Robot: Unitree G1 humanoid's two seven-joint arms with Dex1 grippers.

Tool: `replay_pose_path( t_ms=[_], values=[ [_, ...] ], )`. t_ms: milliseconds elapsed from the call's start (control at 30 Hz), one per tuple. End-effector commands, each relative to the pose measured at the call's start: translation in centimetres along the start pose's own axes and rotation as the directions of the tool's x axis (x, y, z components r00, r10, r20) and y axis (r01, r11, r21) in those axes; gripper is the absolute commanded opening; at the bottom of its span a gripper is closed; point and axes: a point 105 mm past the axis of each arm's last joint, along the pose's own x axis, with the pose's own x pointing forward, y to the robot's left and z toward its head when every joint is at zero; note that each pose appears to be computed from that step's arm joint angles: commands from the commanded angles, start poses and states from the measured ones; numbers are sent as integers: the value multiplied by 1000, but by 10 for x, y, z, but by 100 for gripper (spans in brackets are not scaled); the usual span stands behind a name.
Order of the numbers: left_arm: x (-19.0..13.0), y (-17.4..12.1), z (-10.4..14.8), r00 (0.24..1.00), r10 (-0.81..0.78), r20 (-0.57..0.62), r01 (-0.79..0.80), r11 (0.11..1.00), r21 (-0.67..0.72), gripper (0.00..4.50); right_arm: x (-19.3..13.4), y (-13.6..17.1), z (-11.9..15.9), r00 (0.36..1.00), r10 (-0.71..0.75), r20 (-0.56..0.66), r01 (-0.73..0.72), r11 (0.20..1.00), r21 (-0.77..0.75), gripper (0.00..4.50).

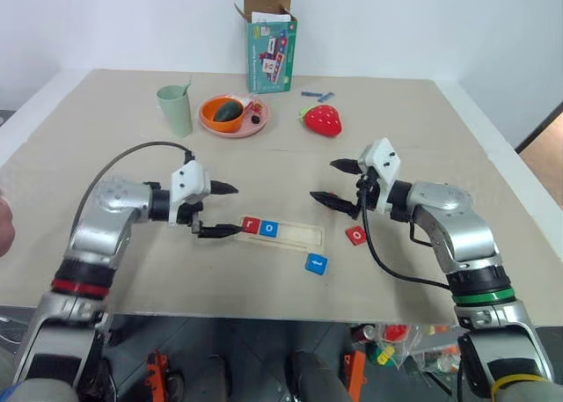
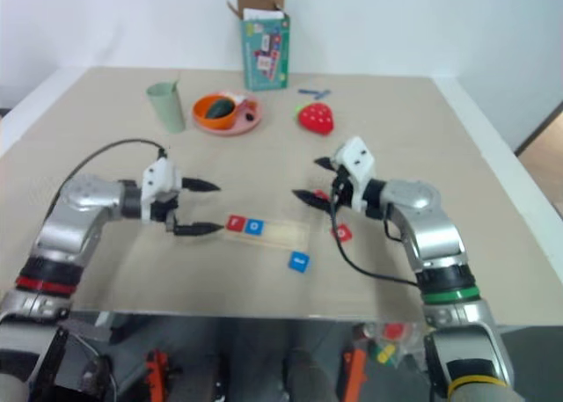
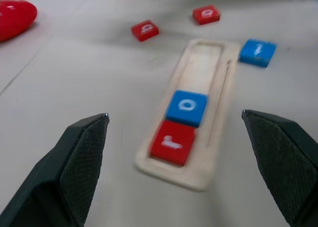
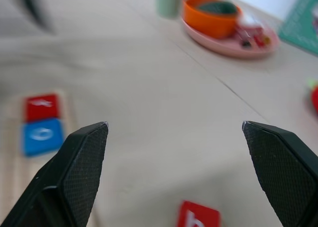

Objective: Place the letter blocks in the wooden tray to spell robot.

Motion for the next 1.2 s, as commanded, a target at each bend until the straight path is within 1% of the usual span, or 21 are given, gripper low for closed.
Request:
replay_pose_path(
  t_ms=[33,167,267,367,467,767,800,833,900,967,1067,1200],
  values=[
    [-1,-15,26,989,83,120,-80,996,-31,445,2,-7,-10,996,-80,-45,80,997,-3,450],
    [1,-30,24,977,157,145,-142,984,-107,445,3,-7,-22,990,-116,-85,119,993,25,450],
    [0,-40,17,972,195,132,-176,974,-142,445,3,-11,-30,981,-155,-114,163,985,59,450],
    [1,-44,13,973,204,106,-190,973,-130,445,3,-14,-36,971,-189,-148,201,977,68,450],
    [3,-46,12,975,202,94,-191,975,-115,445,5,-15,-40,966,-205,-157,221,971,90,450],
    [5,-49,14,975,189,116,-174,976,-133,445,10,-14,-50,956,-221,-193,249,959,133,450],
    [6,-50,13,977,185,111,-170,977,-128,450,10,-13,-51,956,-219,-194,247,959,136,395],
    [6,-50,12,978,179,105,-166,979,-120,450,10,-12,-52,956,-218,-196,247,959,138,366],
    [8,-51,11,980,174,100,-162,980,-115,450,10,-10,-52,956,-216,-196,246,959,142,291],
    [9,-51,11,980,171,101,-159,980,-116,450,10,-10,-52,957,-217,-195,246,959,143,230],
    [14,-53,11,982,158,105,-146,983,-113,450,8,-9,-50,954,-235,-184,262,954,142,124],
    [19,-53,12,982,154,112,-142,984,-112,450,0,-13,-39,937,-311,-157,331,936,123,121]
  ],
)
